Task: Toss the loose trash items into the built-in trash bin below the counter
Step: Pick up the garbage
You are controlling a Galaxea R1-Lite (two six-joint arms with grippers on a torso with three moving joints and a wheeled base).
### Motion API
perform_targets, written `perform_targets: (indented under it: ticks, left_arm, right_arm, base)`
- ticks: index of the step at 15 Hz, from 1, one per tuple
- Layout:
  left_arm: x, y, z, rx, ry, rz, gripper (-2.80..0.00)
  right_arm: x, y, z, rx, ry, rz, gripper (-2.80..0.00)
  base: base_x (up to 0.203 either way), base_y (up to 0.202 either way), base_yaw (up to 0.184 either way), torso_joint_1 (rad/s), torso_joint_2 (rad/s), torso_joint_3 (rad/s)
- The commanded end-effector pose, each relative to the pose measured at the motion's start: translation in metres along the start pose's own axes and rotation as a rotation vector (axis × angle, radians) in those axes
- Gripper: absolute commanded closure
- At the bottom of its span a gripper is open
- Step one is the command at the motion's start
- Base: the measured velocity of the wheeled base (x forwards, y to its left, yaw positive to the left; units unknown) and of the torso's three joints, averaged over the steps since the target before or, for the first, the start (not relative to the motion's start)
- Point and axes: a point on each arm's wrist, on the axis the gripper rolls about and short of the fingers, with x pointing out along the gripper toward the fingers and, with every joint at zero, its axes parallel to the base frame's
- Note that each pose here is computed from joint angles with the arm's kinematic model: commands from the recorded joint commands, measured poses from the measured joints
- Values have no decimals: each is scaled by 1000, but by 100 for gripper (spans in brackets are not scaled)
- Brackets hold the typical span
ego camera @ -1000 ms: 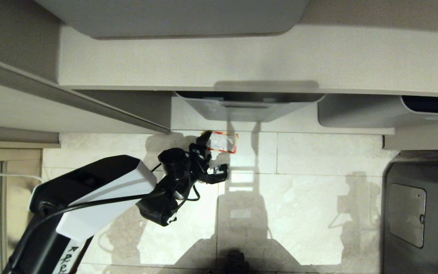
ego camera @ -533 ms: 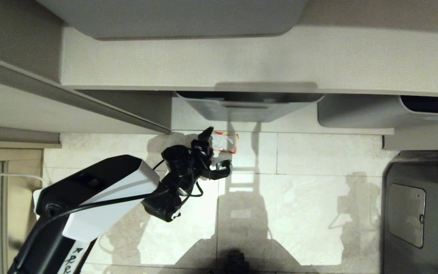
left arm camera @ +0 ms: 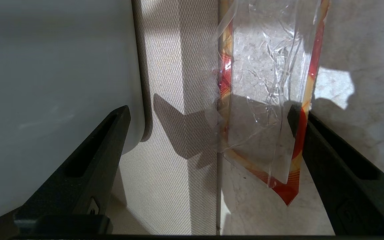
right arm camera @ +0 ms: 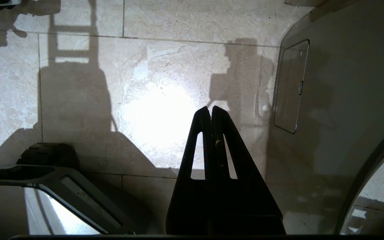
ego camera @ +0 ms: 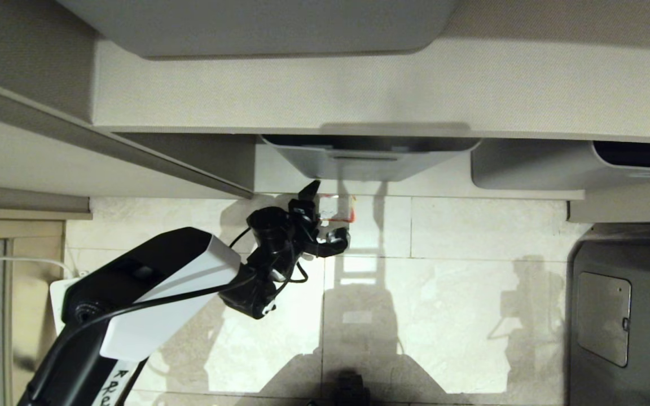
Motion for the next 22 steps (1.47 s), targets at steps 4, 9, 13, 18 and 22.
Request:
perform_targets:
  ticks: [4, 9, 13, 18, 22]
  left_arm:
    - [0, -9, 1, 10, 10, -20, -280]
    - [8, -5, 0, -11, 46, -29, -280]
    - [15, -3, 1, -27, 49, -40, -280]
    - [16, -4, 1, -26, 50, -38, -280]
    - [16, -5, 2, -25, 46, -42, 0]
  right_arm:
    - [0, 0, 0, 0, -1, 1, 0]
    - [0, 0, 0, 0, -2, 1, 0]
    - [0, 0, 0, 0, -1, 1, 0]
    - [0, 0, 0, 0, -2, 1, 0]
    - [0, 0, 0, 0, 0, 1, 0]
  base:
    - [0, 0, 0, 0, 0, 0]
    - [0, 0, 0, 0, 0, 0]
    - [0, 0, 0, 0, 0, 0]
    - [0, 0, 0, 0, 0, 0]
    - [0, 0, 0, 0, 0, 0]
